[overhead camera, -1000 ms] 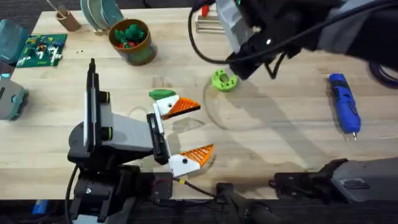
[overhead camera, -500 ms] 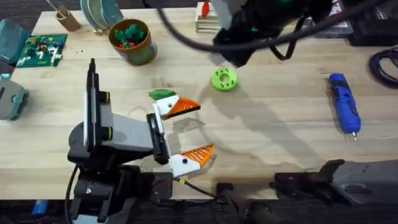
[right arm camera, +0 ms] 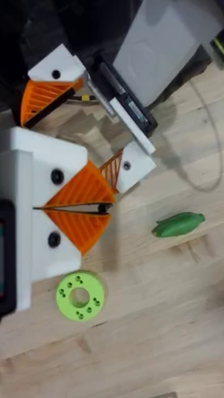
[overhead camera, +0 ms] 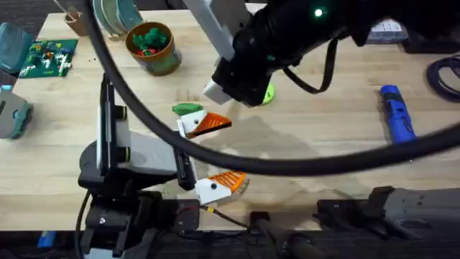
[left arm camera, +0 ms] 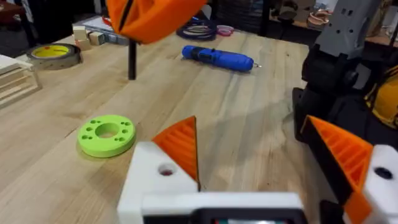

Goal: Pick up the gripper from the table and insert it into the empty holder that is missing its gripper. Then pick up a screw, insert it into the mounting hole, and use the screwdriver to tighten it. Finally, clean up the table by picking up the vegetable and placing it into the bucket.

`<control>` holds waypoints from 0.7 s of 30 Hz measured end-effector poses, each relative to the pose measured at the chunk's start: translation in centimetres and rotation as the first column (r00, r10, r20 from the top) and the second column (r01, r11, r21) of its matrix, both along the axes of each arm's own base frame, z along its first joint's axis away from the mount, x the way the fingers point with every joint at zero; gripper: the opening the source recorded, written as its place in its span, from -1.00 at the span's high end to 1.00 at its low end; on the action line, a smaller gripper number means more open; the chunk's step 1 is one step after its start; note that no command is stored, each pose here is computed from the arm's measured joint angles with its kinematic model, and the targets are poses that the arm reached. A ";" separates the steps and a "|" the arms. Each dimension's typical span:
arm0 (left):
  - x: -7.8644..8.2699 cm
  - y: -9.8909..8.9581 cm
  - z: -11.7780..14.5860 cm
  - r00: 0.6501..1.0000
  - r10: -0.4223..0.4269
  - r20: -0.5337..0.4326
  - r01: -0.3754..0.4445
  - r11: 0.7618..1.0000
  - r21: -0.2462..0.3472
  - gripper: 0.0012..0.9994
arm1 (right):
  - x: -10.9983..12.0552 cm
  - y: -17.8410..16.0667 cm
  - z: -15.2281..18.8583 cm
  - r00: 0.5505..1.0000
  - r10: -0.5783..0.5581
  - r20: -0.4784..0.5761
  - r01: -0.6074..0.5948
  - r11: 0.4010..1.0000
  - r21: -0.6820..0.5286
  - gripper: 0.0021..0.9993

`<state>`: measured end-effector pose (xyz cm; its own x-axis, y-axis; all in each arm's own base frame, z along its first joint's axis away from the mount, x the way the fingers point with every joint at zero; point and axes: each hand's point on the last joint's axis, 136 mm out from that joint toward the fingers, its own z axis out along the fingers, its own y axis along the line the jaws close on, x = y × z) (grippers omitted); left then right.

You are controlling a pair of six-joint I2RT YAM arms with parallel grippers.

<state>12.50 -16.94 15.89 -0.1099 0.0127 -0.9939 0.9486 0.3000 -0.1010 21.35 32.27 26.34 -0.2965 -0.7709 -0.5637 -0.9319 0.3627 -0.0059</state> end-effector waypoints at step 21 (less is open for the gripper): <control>0.0 0.0 0.0 1.000 0.000 0.000 0.000 1.000 0.000 -1.00 | -3.4 1.4 -0.7 0.996 0.049 -0.069 -0.052 0.997 -0.048 0.99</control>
